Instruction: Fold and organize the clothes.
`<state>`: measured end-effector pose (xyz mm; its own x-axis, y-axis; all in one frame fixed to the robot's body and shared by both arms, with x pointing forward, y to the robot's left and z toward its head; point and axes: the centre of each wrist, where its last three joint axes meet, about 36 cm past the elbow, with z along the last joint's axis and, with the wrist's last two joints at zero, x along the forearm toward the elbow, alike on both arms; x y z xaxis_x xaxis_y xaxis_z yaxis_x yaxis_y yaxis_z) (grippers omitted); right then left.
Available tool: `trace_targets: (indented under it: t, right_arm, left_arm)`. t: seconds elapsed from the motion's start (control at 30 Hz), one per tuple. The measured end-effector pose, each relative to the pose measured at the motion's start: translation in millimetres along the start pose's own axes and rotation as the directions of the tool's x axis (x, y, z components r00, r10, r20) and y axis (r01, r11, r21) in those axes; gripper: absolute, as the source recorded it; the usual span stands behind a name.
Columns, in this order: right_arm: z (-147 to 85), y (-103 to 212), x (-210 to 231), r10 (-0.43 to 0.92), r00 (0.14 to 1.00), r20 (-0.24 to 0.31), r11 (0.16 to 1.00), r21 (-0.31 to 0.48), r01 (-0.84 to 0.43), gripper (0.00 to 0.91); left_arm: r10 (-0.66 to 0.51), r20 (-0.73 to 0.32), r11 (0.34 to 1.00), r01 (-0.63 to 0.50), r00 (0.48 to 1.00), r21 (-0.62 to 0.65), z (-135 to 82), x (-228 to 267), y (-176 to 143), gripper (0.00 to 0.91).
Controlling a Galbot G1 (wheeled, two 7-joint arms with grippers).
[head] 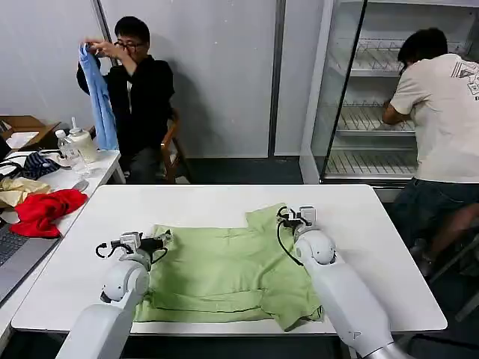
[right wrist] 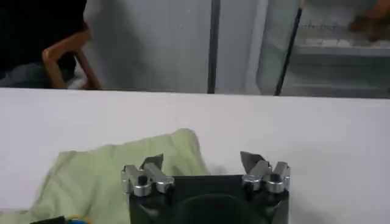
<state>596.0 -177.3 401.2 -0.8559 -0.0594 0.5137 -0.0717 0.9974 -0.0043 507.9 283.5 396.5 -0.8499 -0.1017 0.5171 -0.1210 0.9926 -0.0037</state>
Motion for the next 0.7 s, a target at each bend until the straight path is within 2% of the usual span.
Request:
trace_targets:
  t: [0.13, 0.17, 0.2, 0.23, 0.27, 0.7]
  right_arm:
    - [5.3, 2.7, -2.7, -0.005, 1.0, -0.011, 1.0, -0.002, 0.005, 0.836]
    - [6.9, 3.1, -3.4, -0.006, 1.0, -0.015, 1.0, -0.002, 0.006, 0.766]
    - [8.5, 3.6, -4.0, -0.007, 1.0, -0.017, 1.0, -0.002, 0.007, 0.715]
    - [9.7, 4.1, -4.5, -0.007, 1.0, -0.02, 1.0, -0.002, 0.007, 0.02]
    - [10.7, 4.5, -5.0, -0.008, 1.0, -0.022, 1.0, -0.003, 0.008, 0.0]
    - [20.5, 2.6, -5.7, -0.013, 0.999, -0.042, 1.0, -0.022, 0.012, 0.0]
  left_arm:
    - [0.002, -0.017, 1.0, -0.002, 1.0, 0.007, 6.0, -2.0, -1.5, 0.121]
    - [0.001, -0.02, 1.0, -0.001, 1.0, 0.007, 7.4, -2.4, -1.7, 0.071]
    - [0.0, -0.022, 1.0, 0.0, 1.0, 0.007, 8.7, -2.9, -1.6, 0.071]
    - [-0.001, -0.025, 1.0, 0.001, 1.0, 0.008, 10.7, -3.5, -1.8, 0.02]
    - [0.0, -0.027, 1.0, 0.0, 1.0, 0.008, 11.9, -3.8, -1.8, 0.02]
    - [-0.006, -0.038, 1.0, 0.006, 0.999, 0.006, 21.0, -4.6, 2.8, 0.02]
